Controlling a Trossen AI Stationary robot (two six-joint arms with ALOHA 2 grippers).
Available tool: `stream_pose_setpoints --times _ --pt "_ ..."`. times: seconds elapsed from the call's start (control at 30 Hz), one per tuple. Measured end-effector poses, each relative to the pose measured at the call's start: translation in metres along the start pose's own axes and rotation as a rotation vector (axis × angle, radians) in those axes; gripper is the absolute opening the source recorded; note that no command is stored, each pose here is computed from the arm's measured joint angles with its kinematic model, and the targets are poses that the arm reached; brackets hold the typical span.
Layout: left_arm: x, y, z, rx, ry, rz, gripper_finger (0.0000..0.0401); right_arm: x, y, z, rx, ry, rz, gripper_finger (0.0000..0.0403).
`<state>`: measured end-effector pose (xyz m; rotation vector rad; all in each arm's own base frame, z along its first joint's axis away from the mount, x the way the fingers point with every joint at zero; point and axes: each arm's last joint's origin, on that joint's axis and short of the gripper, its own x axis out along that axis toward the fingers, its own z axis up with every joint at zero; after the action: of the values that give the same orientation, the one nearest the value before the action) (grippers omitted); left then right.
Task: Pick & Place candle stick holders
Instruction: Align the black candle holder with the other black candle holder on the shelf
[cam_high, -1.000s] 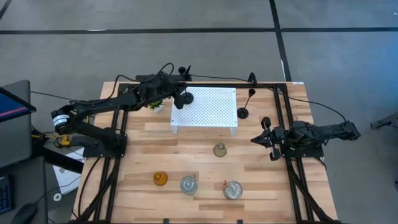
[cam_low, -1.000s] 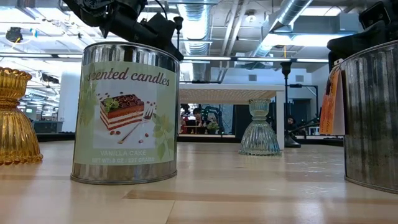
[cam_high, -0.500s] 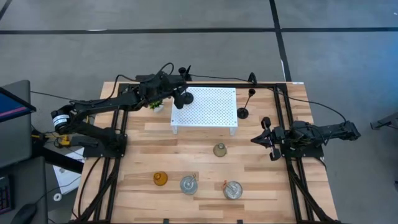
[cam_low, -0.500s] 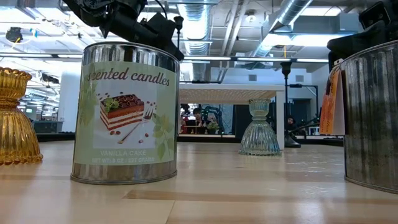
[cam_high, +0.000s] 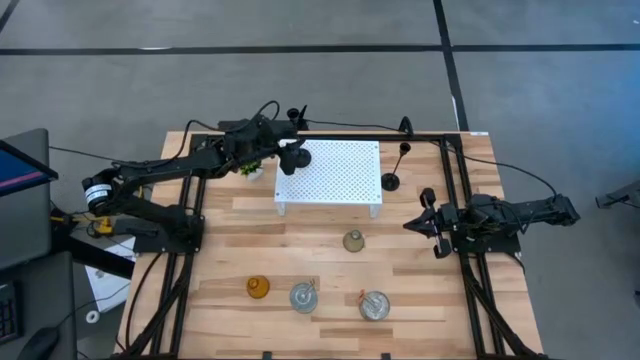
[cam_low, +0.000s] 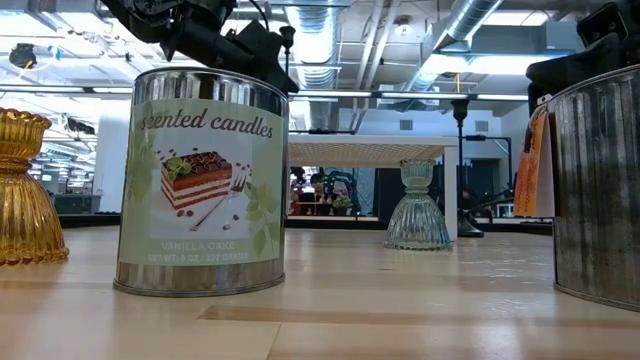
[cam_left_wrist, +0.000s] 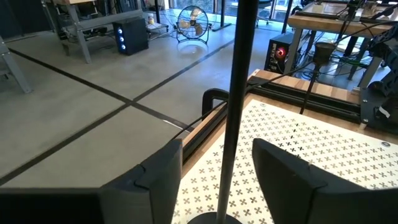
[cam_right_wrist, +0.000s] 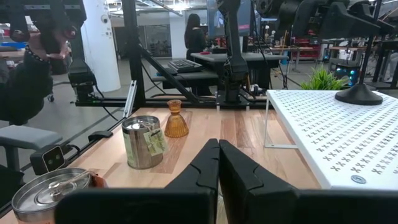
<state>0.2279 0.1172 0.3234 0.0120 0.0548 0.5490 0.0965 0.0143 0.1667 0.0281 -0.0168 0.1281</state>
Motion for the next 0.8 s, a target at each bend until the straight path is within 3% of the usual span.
stream_pose_setpoints --times 0.33,0.8 --pt "0.0 -0.0003 0.0001 0.0 -0.001 -0.01 0.0239 0.0 0.0 0.0 0.0 0.0 0.0 0.0" --pt "-0.0004 -0.0032 0.0005 -0.004 -0.004 -0.022 0.0233 0.0 0.0 0.0 0.0 0.0 0.0 0.0"
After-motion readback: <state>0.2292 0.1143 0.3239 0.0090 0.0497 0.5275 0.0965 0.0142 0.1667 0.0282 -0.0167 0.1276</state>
